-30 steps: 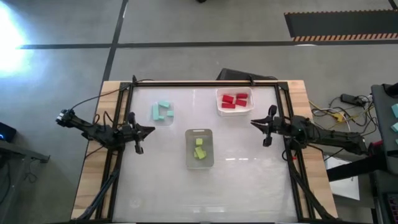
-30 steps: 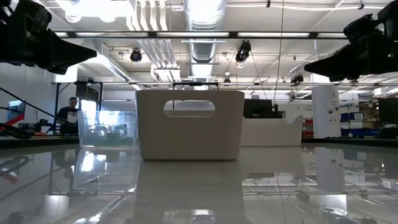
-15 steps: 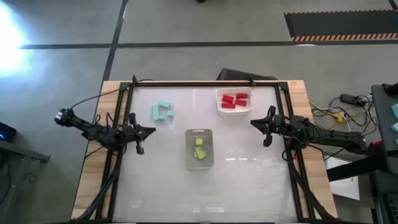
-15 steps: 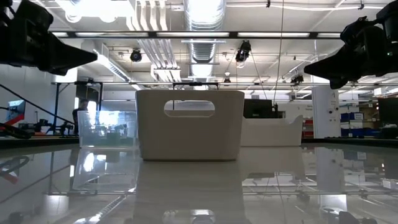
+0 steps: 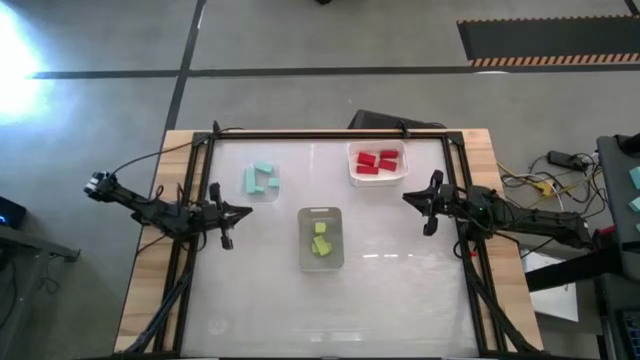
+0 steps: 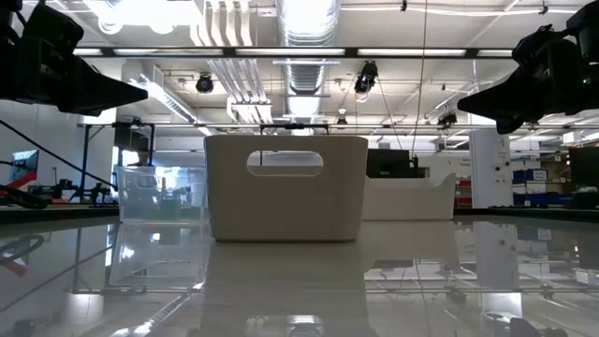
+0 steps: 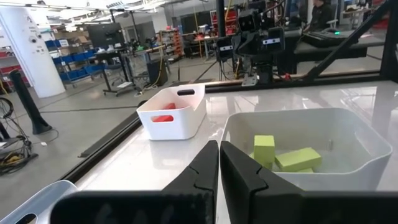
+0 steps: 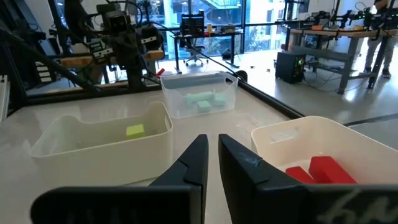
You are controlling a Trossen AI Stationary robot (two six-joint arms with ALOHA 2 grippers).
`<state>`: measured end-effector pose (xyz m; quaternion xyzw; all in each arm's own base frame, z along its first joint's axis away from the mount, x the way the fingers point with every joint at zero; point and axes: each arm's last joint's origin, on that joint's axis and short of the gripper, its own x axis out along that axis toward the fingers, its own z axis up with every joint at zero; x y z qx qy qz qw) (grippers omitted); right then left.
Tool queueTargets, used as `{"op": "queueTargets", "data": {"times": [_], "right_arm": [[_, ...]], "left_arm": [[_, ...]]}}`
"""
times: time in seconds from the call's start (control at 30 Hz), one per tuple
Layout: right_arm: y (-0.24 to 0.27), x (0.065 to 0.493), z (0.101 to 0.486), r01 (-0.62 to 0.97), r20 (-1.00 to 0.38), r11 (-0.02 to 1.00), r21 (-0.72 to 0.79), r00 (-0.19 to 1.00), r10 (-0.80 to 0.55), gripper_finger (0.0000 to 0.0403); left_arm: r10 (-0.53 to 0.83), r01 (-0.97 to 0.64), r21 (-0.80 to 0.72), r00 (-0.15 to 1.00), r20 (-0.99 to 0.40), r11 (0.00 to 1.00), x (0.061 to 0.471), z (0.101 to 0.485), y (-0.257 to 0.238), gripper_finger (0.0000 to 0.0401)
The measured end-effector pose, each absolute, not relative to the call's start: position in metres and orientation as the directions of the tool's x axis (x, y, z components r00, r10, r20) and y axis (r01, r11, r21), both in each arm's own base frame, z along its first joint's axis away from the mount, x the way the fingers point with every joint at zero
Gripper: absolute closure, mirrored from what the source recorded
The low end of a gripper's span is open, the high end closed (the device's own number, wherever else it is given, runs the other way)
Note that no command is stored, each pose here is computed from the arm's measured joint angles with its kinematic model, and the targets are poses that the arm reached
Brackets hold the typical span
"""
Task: Sort & place blocks by color
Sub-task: Return to home position
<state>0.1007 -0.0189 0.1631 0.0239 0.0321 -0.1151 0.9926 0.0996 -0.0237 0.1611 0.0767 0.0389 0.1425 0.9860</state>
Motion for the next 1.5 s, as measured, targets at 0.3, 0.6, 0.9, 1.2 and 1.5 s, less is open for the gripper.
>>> {"op": "queueTargets", "data": {"times": [0.3, 0.6, 0.9, 1.2, 1.5], "right_arm": [[-0.019, 0.101, 0.163, 0.230, -0.069, 0.972, 0.040, 0.971, -0.227, 0.0374], [-0.019, 0.101, 0.163, 0.230, -0.069, 0.972, 0.040, 0.971, -0.227, 0.0374], [-0.019, 0.101, 0.163, 0.230, -0.069, 0.972, 0.040, 0.971, -0.227, 0.0374], [-0.019, 0.101, 0.163, 0.230, -0.069, 0.972, 0.040, 0.971, -0.227, 0.0374], [-0.019, 0.101, 0.163, 0.230, -0.070, 0.972, 0.040, 0.971, -0.227, 0.0374]], "left_arm": [[0.288, -0.269, 0.184, 0.954, -0.081, 0.945, 0.101, 0.158, -0.024, 0.0400], [0.289, -0.263, 0.205, 0.952, -0.106, 0.943, 0.103, 0.155, -0.025, 0.0400], [0.290, -0.258, 0.221, 0.949, -0.125, 0.940, 0.104, 0.153, -0.026, 0.0400], [0.291, -0.251, 0.240, 0.945, -0.149, 0.938, 0.106, 0.151, -0.026, 0.0400], [0.294, -0.245, 0.259, 0.940, -0.171, 0.934, 0.107, 0.148, -0.027, 0.0400]]}}
